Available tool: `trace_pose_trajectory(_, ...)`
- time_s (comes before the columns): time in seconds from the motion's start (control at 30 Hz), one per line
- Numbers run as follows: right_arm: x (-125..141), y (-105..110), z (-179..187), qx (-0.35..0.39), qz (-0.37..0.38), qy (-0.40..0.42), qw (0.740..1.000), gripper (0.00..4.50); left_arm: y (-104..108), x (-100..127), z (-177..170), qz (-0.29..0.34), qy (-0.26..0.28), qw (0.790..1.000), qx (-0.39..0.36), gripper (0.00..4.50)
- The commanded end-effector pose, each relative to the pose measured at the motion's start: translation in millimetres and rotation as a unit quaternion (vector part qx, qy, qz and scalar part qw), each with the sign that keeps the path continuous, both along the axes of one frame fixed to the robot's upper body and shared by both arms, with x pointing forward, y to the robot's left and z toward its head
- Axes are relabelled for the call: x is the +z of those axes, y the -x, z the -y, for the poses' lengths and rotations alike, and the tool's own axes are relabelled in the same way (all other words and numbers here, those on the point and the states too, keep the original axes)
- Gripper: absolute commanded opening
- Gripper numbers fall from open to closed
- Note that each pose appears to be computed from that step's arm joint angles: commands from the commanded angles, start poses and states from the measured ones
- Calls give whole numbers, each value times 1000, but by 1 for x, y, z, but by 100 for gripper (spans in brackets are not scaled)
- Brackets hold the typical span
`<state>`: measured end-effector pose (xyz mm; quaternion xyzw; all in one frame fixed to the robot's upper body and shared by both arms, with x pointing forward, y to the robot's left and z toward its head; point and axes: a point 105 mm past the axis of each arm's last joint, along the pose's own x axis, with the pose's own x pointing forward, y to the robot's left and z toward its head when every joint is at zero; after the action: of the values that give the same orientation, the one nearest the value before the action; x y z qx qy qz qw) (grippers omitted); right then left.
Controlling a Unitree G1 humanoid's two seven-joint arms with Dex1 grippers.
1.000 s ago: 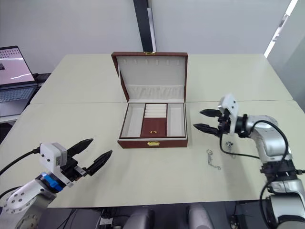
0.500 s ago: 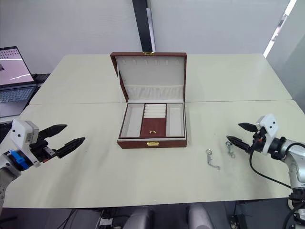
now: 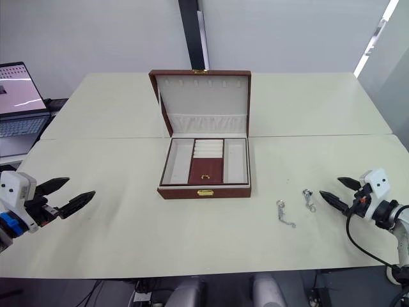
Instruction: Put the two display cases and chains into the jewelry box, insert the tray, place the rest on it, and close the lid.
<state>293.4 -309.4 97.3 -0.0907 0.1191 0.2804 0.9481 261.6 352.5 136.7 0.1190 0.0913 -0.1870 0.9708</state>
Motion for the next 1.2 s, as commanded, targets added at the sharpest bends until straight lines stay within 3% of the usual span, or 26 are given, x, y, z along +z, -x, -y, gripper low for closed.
trace_pose_trajectory(0.03,11,-1,6,-5,23,13,1000,448,3,13,-7,26,-8,1000,11,450)
trace_pose_trajectory(0.37,13,-3,6,-7,27,14,999,448,5,11,-3,24,-8,1000,4,450)
trace_pose_trajectory(0.7,29,0,-34,-20,56,-64,996,448,1,14,72,29,4,992,-123,450)
trace_pose_trajectory(0.97,15,13,-72,-42,43,-77,995,448,19,5,173,17,21,953,-303,450)
trace_pose_trajectory(1.2,1,21,-86,-74,57,-40,995,448,37,-3,215,12,23,915,-402,450)
